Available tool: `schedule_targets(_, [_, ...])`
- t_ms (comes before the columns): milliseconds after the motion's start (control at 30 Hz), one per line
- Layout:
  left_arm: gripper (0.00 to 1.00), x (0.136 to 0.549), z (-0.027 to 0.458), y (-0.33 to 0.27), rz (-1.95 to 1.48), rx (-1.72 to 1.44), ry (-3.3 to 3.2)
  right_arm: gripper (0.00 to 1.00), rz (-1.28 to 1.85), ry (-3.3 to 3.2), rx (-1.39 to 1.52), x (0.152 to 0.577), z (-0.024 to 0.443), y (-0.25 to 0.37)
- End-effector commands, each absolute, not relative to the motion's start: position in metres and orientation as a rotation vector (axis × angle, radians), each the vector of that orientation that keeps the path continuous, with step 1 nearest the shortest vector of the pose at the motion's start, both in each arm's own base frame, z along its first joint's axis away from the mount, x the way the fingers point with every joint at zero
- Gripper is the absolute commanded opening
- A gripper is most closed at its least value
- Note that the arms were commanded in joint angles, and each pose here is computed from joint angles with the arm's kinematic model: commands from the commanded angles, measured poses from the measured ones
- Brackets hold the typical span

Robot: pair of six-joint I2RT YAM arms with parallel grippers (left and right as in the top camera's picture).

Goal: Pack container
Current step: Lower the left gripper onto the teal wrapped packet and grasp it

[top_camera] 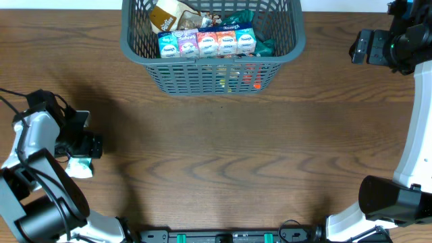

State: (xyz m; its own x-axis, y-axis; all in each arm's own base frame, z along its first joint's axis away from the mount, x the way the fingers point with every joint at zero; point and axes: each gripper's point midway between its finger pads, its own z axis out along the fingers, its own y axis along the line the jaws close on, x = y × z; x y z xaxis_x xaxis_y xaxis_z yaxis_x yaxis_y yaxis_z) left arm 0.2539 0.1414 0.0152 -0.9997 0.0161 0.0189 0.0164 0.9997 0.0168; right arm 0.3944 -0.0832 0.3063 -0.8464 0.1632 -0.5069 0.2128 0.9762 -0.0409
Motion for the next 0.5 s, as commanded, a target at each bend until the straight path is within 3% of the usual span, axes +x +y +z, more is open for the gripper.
schedule_targets(0, [0.99, 0.2518, 0.0101, 0.1391, 0.010, -0.019, -3.110, 0.99, -0.145, 2.617, 0.265, 0.3940, 0.3016, -0.0881])
schedule_targets(100, [0.96, 0.2491, 0.0080, 0.1377, 0.016, -0.019, -3.103, 0.99, -0.153, 2.619, 0.266, 0.3933, 0.3014, -0.0890])
schedule_targets(267, [0.66, 0.2496, 0.0075, 0.1341, 0.045, 0.004, -3.109, 0.99, -0.185, 2.622, 0.254, 0.3924, 0.3016, -0.0925])
schedule_targets(467, [0.44, 0.2494, 0.0075, 0.1327, 0.058, 0.005, -3.108, 0.99, -0.185, 2.631, 0.254, 0.3905, 0.3005, -0.0921])
